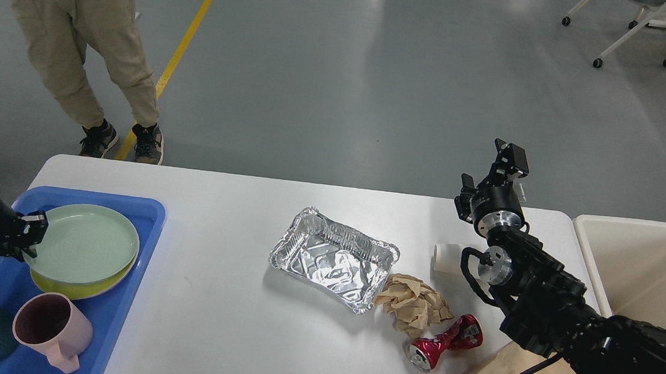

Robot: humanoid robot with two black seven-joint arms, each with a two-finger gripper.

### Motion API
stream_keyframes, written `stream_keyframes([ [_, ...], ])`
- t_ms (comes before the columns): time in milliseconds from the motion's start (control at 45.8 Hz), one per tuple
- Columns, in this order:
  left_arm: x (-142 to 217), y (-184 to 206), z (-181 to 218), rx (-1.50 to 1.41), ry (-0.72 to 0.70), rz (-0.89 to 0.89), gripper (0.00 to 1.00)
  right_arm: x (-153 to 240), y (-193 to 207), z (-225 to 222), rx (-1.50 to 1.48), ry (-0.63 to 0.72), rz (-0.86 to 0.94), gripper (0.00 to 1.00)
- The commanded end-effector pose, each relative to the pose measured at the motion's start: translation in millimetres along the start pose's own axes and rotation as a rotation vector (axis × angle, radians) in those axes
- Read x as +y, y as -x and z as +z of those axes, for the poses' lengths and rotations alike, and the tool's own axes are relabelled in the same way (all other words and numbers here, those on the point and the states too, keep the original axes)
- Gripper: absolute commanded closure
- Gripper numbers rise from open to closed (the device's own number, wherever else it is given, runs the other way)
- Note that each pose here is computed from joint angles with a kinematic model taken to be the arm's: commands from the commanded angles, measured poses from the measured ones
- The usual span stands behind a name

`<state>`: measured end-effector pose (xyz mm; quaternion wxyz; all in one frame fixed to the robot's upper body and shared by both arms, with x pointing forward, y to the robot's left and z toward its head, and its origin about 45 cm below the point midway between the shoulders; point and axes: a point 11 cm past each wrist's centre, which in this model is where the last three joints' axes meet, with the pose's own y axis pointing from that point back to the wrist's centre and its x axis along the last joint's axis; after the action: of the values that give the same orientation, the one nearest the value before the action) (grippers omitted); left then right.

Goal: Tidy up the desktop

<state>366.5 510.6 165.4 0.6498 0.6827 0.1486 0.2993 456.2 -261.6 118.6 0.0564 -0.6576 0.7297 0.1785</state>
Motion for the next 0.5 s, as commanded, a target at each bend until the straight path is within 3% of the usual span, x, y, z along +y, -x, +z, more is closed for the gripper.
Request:
stream_keyframes([
  [0,0,-2,4,0.02,0.031,0.017,0.07,0,0,0,0.0,0.0,0.0,0.0],
  [284,5,-15,-3,0.044,0.025,0.114,0.05,0,0,0,0.0,0.0,0.0,0.0],
  [481,7,-20,7,0.118,0.13,0.141,0.04,0,0,0,0.0,0.0,0.0,0.0],
])
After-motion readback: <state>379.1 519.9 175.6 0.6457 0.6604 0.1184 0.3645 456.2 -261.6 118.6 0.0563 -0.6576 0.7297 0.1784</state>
